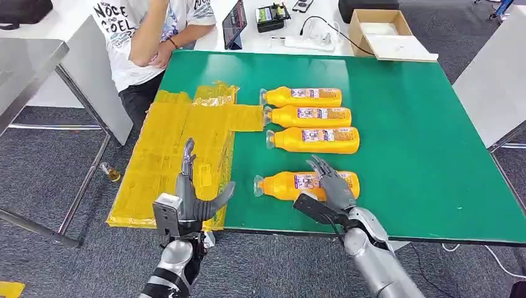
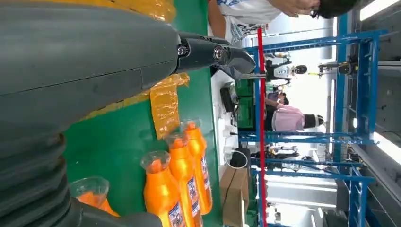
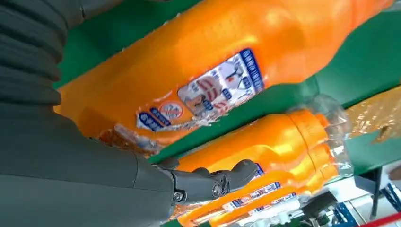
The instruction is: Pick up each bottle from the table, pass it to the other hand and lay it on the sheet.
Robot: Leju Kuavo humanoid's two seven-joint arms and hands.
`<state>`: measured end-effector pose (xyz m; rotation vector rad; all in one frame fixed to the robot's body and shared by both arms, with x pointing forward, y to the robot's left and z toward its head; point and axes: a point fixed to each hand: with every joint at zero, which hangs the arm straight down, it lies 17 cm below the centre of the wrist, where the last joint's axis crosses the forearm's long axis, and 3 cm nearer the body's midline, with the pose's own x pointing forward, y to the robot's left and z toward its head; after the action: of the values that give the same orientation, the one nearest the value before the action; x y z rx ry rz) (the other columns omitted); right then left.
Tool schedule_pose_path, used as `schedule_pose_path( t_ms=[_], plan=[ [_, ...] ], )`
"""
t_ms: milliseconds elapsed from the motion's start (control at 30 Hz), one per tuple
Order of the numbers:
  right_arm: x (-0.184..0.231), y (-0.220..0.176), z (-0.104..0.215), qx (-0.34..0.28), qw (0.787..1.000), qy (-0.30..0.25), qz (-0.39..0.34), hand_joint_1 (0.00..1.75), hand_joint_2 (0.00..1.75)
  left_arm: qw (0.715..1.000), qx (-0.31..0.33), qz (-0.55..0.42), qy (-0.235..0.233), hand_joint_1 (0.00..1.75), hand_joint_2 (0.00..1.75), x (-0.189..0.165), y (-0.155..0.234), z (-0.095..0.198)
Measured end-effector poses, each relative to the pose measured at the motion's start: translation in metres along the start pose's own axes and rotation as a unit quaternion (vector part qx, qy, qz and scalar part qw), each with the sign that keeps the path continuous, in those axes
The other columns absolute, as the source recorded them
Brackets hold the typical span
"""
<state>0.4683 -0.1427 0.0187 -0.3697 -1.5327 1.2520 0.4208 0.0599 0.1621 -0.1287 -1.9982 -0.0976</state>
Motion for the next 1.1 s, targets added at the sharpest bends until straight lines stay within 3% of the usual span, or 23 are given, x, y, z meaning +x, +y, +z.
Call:
schedule_pose_path(
  t_ms=[400, 1100],
  plan=[
    [-0.016, -0.019, -0.012, 0.020, 0.999, 0.010, 0.047, 0.00, 1.75, 1.000, 0.000, 0.005, 0.006, 0.00, 1.75, -0.004, 0.000, -0.002],
    [-0.023, -0.019, -0.012, 0.031, 0.998, 0.016, 0.052, 0.00, 1.75, 1.000, -0.002, 0.005, 0.008, 0.00, 1.75, -0.005, -0.001, -0.001]
  ],
)
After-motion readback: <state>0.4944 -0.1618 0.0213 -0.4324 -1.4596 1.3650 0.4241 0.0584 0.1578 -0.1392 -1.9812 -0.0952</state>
